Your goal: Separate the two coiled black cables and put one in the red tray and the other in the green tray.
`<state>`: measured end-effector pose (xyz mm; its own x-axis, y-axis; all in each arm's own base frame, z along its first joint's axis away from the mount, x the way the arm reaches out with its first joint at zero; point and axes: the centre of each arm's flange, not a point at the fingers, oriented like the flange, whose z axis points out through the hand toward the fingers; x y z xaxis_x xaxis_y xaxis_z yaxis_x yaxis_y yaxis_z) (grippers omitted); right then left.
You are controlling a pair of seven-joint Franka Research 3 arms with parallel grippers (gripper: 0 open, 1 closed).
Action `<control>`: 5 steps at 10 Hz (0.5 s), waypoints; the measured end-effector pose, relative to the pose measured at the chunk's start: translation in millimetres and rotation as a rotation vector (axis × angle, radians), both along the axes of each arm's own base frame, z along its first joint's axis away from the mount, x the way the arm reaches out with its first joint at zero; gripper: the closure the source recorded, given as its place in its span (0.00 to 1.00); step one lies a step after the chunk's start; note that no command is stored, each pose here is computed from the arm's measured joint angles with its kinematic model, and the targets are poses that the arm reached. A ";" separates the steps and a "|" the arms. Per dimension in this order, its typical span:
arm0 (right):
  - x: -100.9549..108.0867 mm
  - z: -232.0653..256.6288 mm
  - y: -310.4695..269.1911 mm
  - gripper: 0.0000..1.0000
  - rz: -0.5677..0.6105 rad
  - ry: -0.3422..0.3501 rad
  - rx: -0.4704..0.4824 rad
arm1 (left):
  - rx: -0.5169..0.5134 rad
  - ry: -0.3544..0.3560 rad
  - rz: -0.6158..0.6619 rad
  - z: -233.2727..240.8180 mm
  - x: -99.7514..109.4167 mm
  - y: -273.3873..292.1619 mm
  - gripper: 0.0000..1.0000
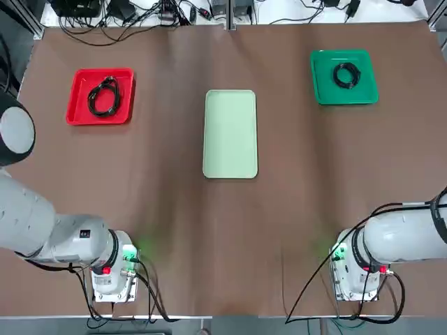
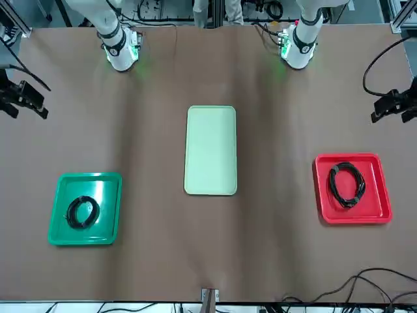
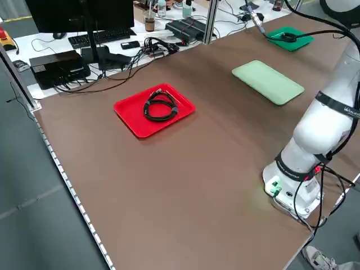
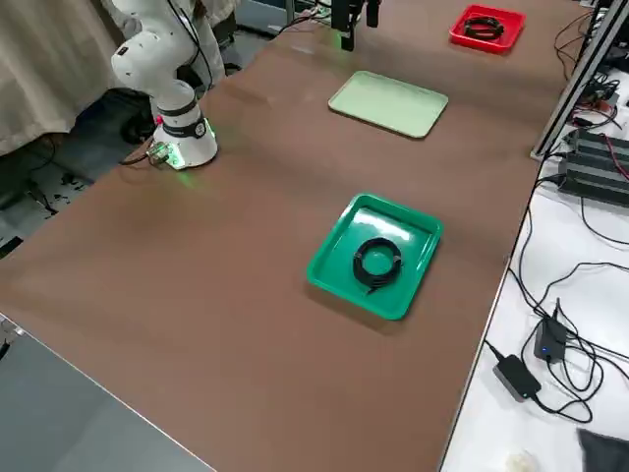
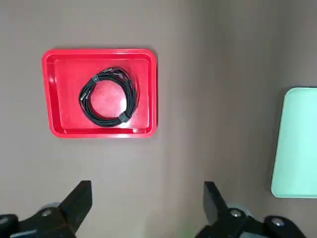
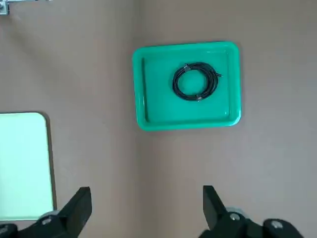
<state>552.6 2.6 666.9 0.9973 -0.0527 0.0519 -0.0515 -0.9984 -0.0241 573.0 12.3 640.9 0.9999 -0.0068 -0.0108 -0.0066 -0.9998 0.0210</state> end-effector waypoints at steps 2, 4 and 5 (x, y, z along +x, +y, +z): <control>0.0 -0.3 -2.0 0.01 -0.004 0.001 0.000 | 0.000 -0.021 0.000 -7.6 4.7 -0.3 0.01; 0.0 -0.4 -2.0 0.01 -0.004 0.001 0.000 | 0.000 -0.022 0.000 -8.0 4.7 -0.2 0.01; 0.0 -0.5 -2.0 0.01 -0.004 0.001 -0.001 | 0.000 -0.023 0.000 -7.7 4.5 -0.2 0.01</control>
<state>552.5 0.6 666.4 0.9971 -0.0563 0.0506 -0.0552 -0.9982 -0.0236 577.5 12.1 633.3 0.9999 -0.0066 0.0117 -0.0068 -0.9998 0.0204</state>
